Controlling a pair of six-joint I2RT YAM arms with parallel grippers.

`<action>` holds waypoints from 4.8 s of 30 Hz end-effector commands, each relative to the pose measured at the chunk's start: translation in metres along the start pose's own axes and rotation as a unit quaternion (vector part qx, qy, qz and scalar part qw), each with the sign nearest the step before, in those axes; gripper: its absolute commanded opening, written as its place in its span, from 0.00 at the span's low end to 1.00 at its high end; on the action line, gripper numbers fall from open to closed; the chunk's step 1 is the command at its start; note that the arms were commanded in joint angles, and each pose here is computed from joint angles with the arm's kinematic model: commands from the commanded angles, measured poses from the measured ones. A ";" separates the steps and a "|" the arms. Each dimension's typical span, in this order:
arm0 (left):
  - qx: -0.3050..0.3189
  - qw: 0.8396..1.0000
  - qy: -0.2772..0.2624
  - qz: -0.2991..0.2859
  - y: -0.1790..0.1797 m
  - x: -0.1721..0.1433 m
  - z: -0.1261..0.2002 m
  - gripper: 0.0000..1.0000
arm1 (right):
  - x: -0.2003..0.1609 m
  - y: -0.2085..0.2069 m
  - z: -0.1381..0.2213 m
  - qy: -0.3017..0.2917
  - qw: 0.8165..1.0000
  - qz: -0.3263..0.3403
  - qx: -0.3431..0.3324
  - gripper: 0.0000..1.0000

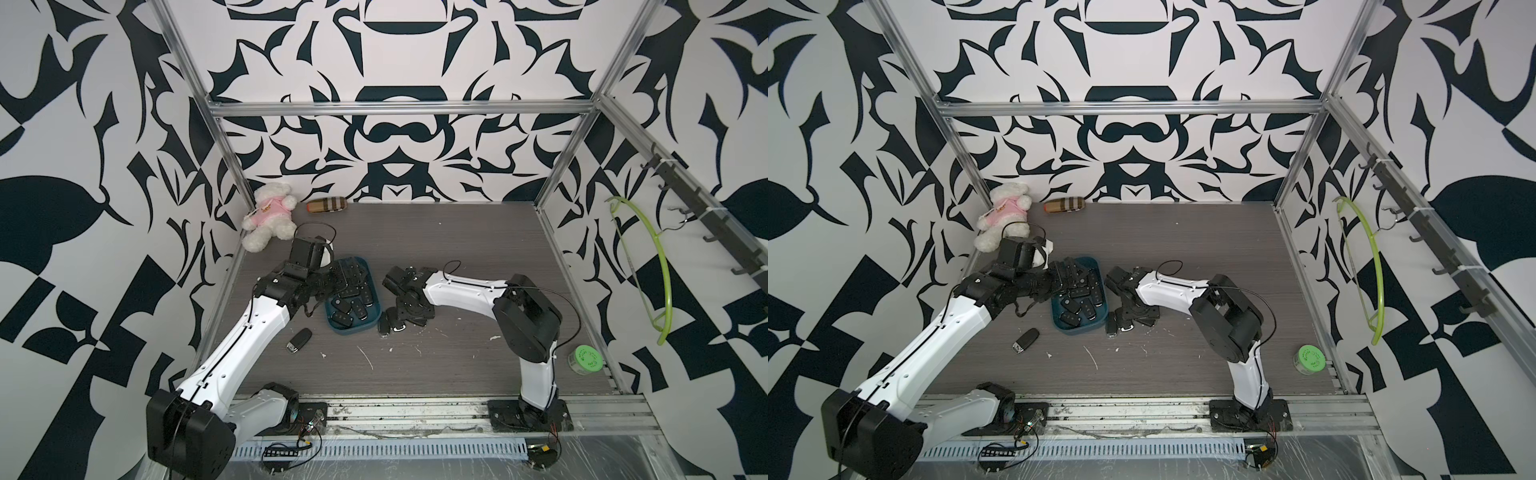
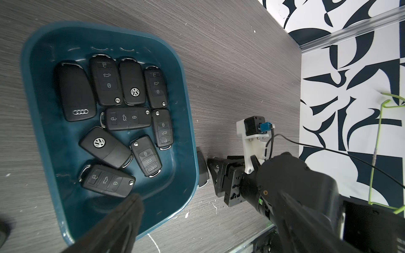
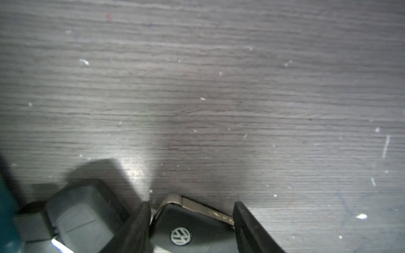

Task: Place the car key into the storage box
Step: Pick up the car key from the center of the board, then place the car key in the storage box.

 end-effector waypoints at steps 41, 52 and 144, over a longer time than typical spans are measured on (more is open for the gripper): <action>-0.066 0.990 0.116 -0.044 -0.010 -0.026 -0.006 0.99 | -0.008 -0.020 -0.001 0.014 0.982 0.183 0.042 0.70; -0.059 0.991 0.112 -0.044 -0.009 -0.026 -0.005 0.99 | -0.007 -0.018 -0.004 0.025 0.984 0.169 0.052 0.47; -0.010 1.000 -0.010 -0.022 0.011 -0.023 0.029 0.99 | -0.016 0.024 0.071 -0.116 0.984 0.131 0.042 1.00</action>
Point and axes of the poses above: each gripper's point midway between its finger pads, its own z axis back along the fingers, its own y axis along the line the jaws close on, x = y × z, the point moved 10 cm from there along z, back along the fingers, and after that the axes turned 14 degrees about z, right-handed, at the moved point
